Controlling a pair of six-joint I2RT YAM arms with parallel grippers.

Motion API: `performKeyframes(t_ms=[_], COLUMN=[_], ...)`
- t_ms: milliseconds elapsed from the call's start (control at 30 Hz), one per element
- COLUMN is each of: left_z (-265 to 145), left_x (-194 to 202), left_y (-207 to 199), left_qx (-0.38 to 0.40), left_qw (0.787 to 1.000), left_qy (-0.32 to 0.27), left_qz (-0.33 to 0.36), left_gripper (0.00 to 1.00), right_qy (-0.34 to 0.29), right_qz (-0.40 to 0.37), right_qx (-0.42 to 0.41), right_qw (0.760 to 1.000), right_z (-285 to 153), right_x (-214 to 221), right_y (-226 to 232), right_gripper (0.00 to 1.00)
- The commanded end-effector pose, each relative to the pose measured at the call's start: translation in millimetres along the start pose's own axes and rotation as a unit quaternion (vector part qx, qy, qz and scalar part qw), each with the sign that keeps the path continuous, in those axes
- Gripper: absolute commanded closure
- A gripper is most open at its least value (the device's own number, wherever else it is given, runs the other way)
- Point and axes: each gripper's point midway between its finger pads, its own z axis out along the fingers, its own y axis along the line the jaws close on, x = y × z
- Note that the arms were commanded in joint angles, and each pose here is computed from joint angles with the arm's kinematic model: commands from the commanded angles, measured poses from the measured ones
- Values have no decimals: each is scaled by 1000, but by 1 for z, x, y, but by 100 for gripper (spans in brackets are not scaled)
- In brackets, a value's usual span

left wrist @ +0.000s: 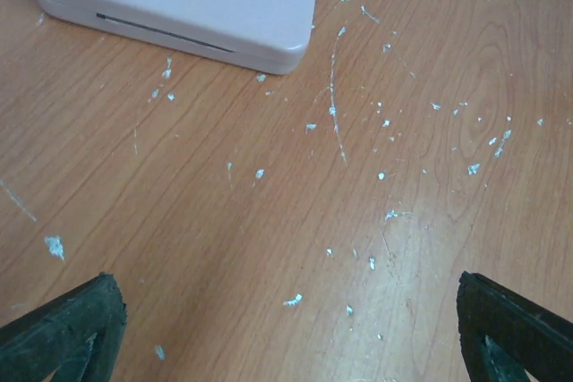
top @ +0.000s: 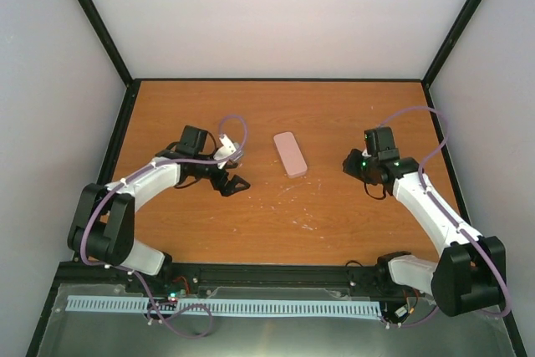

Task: Organize the sunglasses
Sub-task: Reset both arms

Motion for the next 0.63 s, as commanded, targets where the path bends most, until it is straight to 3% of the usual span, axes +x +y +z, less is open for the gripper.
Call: performKeyframes(t_ms=[0, 600], left_z=[-13, -7], left_x=[-27, -27], left_y=[3, 2], left_qx=[-30, -7], left_qw=[998, 999], left_qy=[-54, -46], left_qz=[18, 27], left_gripper=[0, 0], right_qy=[13, 7], right_qz=[7, 31], right_qx=[5, 25], right_qw=[1000, 999], right_z=[7, 12], right_x=[9, 10], right_y=[-7, -17], right_gripper=[65, 68])
